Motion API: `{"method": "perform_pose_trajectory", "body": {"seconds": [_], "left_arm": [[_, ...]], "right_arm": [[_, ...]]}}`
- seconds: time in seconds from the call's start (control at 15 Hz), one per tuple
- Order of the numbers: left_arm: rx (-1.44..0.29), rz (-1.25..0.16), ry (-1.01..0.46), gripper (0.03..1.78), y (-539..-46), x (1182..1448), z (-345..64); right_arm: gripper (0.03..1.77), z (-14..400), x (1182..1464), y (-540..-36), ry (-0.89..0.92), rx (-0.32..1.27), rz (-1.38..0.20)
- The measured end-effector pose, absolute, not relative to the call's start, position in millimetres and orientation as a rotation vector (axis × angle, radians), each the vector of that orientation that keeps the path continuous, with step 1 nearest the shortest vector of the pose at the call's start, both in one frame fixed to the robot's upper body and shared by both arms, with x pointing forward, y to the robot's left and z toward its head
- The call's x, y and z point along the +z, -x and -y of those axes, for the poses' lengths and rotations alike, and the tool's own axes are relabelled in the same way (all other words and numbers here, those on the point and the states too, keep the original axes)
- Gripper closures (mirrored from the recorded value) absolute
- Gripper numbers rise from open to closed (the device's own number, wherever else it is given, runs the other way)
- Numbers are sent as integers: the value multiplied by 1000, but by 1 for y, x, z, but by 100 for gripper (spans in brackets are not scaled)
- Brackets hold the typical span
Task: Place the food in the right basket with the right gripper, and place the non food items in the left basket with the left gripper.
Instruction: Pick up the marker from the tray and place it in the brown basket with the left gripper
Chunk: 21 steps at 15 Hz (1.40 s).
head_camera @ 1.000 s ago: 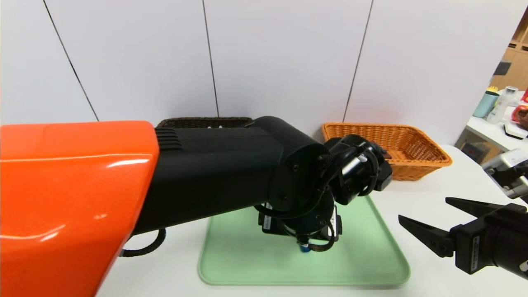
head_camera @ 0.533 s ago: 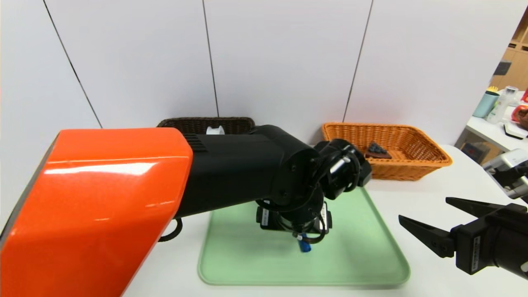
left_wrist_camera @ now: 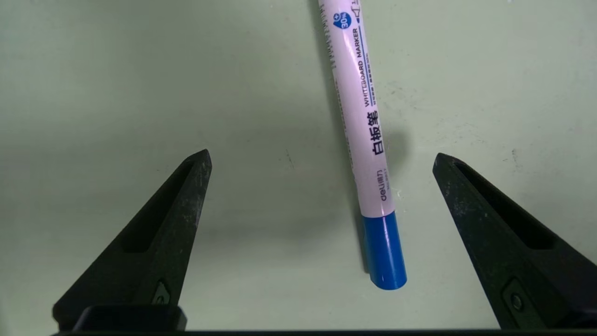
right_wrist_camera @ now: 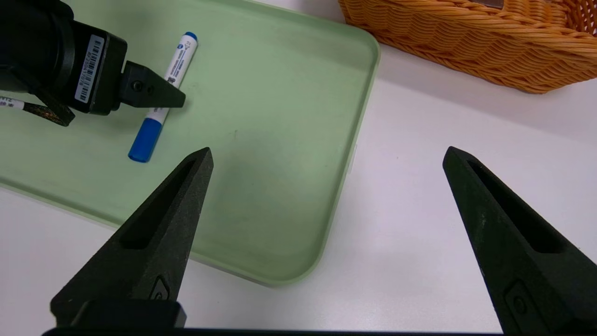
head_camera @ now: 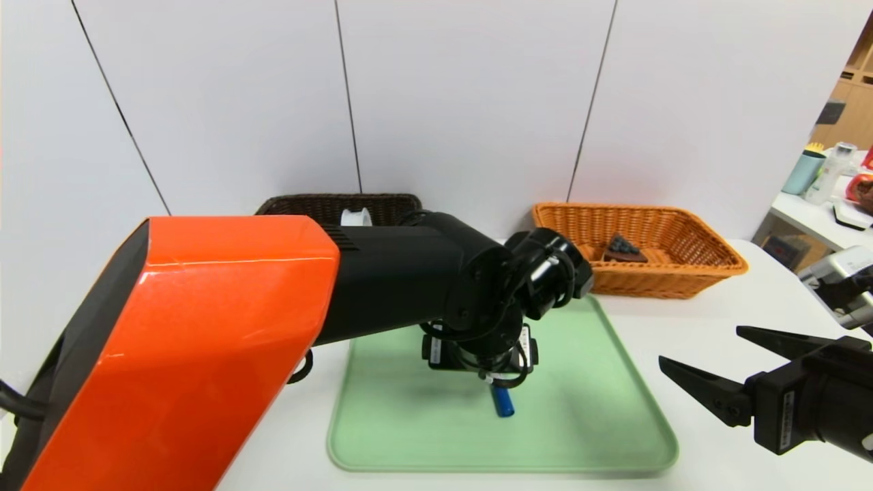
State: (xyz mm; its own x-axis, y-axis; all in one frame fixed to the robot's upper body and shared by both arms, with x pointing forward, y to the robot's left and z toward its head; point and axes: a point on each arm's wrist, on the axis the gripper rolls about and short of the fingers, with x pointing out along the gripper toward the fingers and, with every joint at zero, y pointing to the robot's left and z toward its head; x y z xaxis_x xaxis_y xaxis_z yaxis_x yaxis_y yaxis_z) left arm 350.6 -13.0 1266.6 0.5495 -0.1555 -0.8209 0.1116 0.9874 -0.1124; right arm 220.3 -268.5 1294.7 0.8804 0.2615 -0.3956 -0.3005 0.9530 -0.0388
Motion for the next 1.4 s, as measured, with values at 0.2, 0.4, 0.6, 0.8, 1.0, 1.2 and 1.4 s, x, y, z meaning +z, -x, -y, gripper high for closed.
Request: {"method": "perform_pose_trajectory", "body": {"seconds": [0.2,0.4,0.6,0.8,1.0,1.2,1.4], "left_arm": [[-155,-981,43,12,-352,1263,14],[-152,-985,37,12,-352,1259,15],[-145,-992,31,12,-353,1254,17],[-136,-998,33,12,-354,1249,18],[-152,-982,48,12,-357,1248,21],[-147,-981,44,34,-358,1247,21],[-148,-985,38,75,-357,1245,22]], "right_arm": [[10,269,1295,-220,104,294,-396],[10,269,1295,-220,104,294,-396],[10,269,1295,-220,105,294,-395],[10,269,1295,-220,105,294,-395],[10,269,1295,-220,104,294,-394],[10,269,1295,-219,104,293,-393],[10,270,1295,-219,103,293,-392]]}}
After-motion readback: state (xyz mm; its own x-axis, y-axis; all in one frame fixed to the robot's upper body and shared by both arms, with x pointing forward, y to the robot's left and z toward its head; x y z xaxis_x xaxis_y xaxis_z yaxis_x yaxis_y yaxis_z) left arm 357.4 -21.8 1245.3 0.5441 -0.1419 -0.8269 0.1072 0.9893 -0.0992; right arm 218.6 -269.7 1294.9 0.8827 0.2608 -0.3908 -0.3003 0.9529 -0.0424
